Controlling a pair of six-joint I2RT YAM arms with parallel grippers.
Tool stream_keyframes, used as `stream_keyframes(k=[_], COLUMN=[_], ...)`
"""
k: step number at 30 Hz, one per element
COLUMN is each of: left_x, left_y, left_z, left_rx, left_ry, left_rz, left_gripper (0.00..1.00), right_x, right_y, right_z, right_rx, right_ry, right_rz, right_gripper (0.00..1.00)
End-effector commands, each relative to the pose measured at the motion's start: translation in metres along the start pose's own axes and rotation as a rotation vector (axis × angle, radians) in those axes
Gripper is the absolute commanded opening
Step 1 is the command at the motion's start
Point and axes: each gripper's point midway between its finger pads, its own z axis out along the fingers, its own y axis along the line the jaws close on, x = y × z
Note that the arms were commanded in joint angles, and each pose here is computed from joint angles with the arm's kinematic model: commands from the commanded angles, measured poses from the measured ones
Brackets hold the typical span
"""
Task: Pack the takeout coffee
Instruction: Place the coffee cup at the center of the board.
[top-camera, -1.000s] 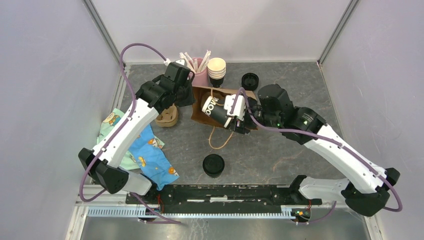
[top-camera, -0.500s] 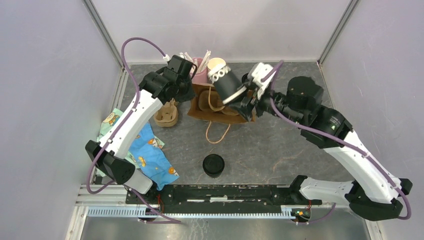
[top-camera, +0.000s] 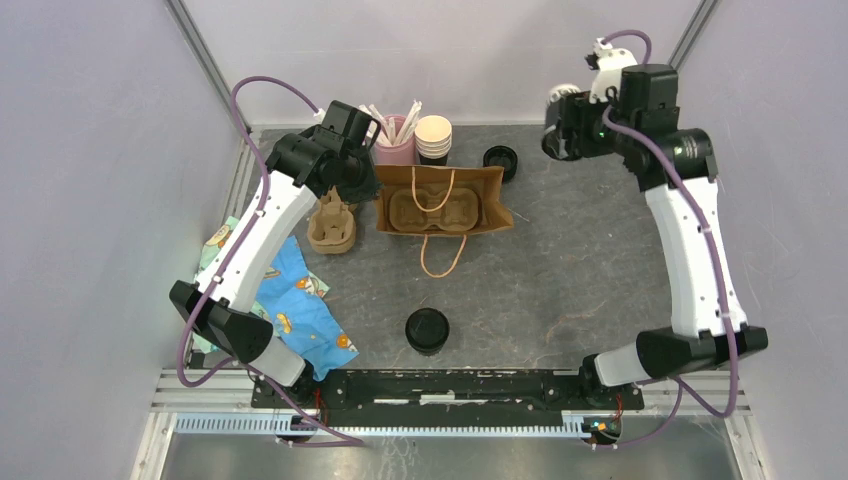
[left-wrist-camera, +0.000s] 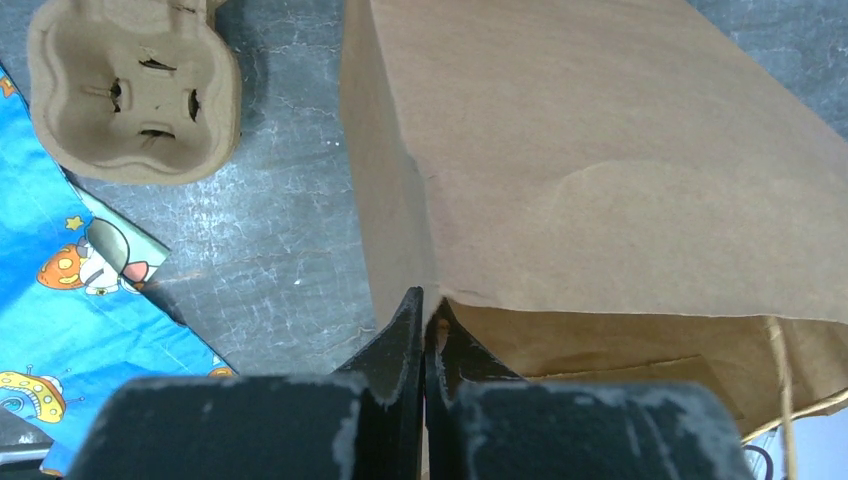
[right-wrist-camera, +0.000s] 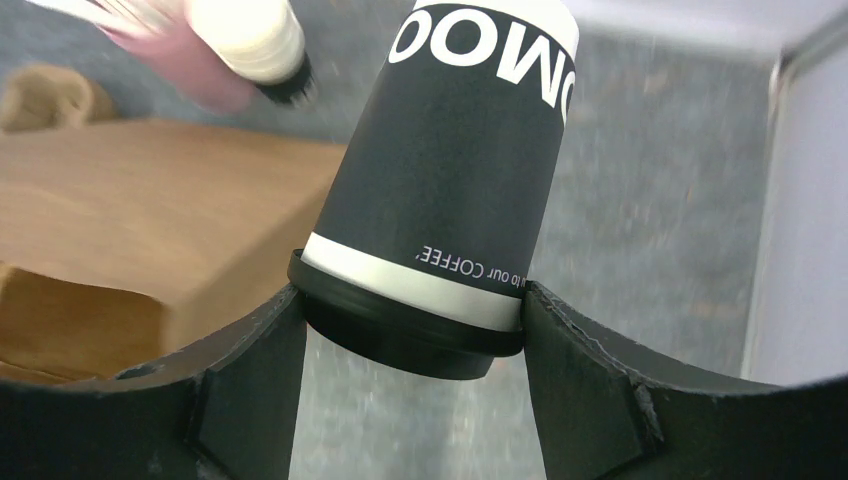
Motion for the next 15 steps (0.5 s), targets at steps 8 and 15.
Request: stream_keyframes(k=[8,15], left_x=[-0.011,-0.016], left_y=[-0.001,-0.003], left_z=[-0.022,-0.027], left_rx=[0.059,0.088], left_ry=[-0.058,-0.098], left_rz=[0.022,0.044], left_gripper=[0.02,0.02], right_x=[0.223,0.240], right_y=[0.019,0.050], right_z=[-0.023,-0.048], right_rx=[-0.287,-0.440], right_ry=[0.753,0.823], right_rz=[0.462,0.828], right_gripper=[0.00,0.00])
